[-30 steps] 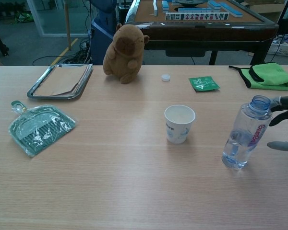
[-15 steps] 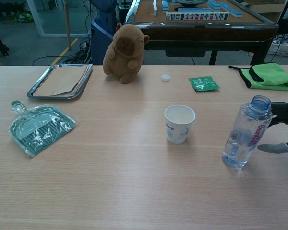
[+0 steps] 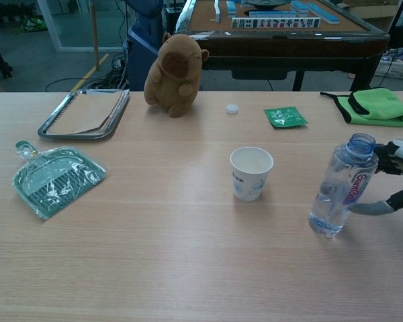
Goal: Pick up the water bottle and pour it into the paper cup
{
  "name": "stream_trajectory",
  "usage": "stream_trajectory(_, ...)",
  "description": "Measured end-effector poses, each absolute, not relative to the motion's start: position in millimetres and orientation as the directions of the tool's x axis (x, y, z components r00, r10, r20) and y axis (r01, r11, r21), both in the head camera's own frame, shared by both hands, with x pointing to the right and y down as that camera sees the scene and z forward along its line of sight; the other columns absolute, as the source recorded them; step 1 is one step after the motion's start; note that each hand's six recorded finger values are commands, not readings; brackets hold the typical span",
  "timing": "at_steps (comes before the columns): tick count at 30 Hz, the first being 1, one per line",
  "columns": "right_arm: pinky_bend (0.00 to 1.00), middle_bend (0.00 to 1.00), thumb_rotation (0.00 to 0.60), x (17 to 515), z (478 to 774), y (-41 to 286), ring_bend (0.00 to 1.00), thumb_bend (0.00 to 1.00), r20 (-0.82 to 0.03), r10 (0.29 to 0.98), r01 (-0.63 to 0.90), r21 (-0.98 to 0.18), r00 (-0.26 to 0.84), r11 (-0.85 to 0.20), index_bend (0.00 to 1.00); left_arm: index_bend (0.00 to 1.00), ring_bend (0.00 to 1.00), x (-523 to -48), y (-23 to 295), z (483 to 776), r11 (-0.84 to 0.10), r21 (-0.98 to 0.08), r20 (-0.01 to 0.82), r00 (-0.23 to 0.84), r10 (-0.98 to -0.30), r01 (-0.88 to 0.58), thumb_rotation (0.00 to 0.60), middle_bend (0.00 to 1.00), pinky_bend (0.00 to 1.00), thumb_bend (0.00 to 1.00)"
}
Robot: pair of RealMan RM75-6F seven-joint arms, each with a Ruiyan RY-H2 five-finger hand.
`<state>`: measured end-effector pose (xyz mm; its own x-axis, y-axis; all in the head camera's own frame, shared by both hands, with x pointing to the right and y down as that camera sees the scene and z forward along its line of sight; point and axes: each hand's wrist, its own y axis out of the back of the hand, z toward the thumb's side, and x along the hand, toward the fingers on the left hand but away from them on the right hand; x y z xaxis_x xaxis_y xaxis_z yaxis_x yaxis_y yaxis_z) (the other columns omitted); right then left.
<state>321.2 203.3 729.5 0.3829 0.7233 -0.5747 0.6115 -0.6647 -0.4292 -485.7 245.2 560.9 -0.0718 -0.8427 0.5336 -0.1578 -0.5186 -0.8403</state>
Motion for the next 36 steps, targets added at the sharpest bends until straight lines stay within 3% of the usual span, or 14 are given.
stream_trajectory(28, 0.3, 0.24, 0.6, 306, 743, 207, 0.18, 0.0, -0.593, 0.699, 0.585, -0.421, 0.4, -0.693, 0.38, 0.2, 0.2, -488, 245, 559, -0.517, -0.84, 0.534, -0.077, -0.842, -0.167, 0.6, 0.21, 0.6, 0.39)
stream_trajectory(36, 0.3, 0.33, 0.6, 301, 745, 206, 0.21, 0.0, -0.59, 0.702, 0.583, -0.428, 0.398, -0.69, 0.4, 0.2, 0.2, -489, 244, 558, -0.514, -0.841, 0.531, -0.08, -0.843, -0.17, 0.6, 0.21, 0.6, 0.39)
